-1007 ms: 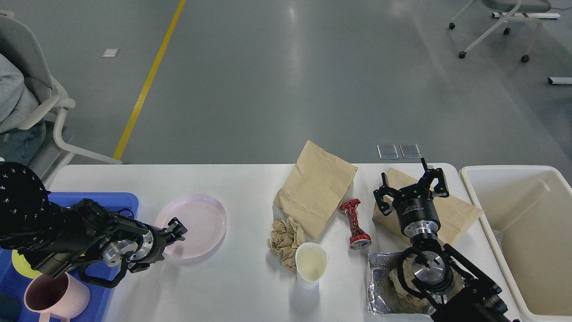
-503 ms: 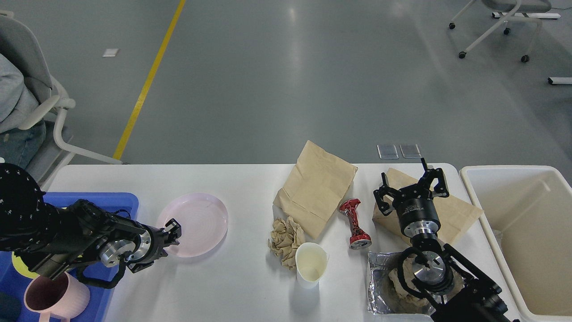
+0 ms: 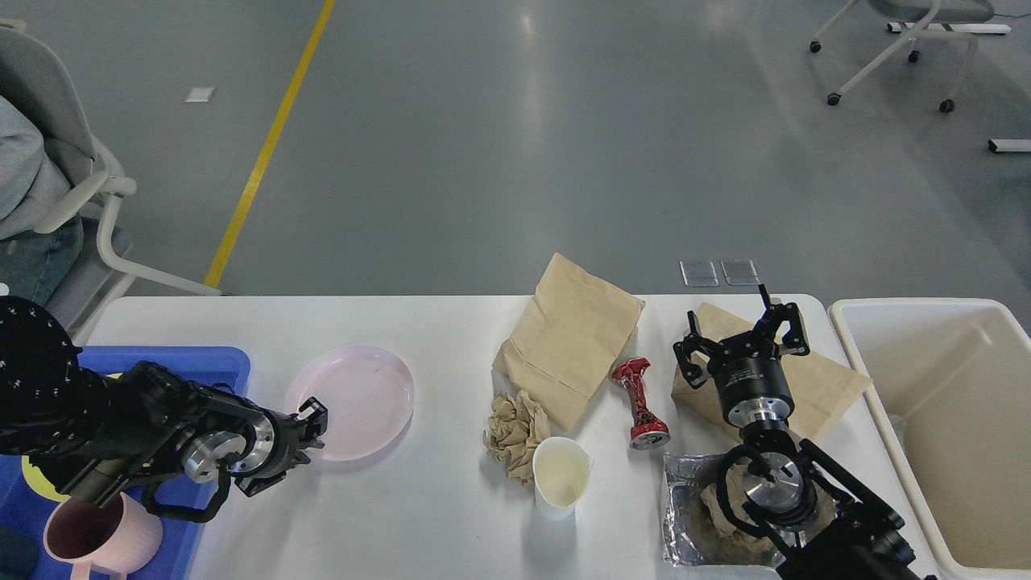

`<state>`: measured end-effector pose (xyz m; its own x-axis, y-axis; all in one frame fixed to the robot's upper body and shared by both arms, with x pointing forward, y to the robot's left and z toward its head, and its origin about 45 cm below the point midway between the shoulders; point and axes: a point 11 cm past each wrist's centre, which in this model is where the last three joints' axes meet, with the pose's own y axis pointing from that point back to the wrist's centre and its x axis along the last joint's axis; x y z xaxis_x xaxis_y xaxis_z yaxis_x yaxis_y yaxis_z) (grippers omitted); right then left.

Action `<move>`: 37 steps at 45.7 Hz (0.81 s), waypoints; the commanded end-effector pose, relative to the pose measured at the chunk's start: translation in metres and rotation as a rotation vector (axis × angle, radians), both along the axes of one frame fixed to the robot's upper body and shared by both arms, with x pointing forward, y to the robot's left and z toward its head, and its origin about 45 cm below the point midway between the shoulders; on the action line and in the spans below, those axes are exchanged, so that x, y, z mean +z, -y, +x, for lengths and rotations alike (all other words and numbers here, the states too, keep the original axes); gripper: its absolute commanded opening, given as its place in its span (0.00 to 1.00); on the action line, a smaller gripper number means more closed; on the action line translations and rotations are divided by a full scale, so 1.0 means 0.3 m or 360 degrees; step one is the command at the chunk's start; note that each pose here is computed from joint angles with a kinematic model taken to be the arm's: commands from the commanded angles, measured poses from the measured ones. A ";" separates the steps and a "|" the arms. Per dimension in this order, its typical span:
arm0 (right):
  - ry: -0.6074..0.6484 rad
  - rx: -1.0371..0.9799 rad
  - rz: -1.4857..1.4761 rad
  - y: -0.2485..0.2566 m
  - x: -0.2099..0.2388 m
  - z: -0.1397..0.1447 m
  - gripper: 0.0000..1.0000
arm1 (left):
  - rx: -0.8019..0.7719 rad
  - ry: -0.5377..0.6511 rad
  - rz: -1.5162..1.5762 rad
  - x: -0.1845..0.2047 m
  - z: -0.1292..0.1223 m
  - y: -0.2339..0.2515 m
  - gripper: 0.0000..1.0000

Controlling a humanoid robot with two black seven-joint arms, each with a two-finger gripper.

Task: Tidy desktop
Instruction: 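Lower the left gripper to the pink plate edge and grasp it, then lift the pink plate and stack it on the yellow plate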

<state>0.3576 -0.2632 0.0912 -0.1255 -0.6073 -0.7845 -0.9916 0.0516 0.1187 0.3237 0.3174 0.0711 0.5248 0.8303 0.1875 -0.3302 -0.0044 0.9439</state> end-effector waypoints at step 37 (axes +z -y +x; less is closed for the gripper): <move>0.0000 0.0000 0.0000 0.000 0.000 0.000 1.00 | -0.0035 -0.0169 -0.0205 0.168 -0.006 -0.058 0.00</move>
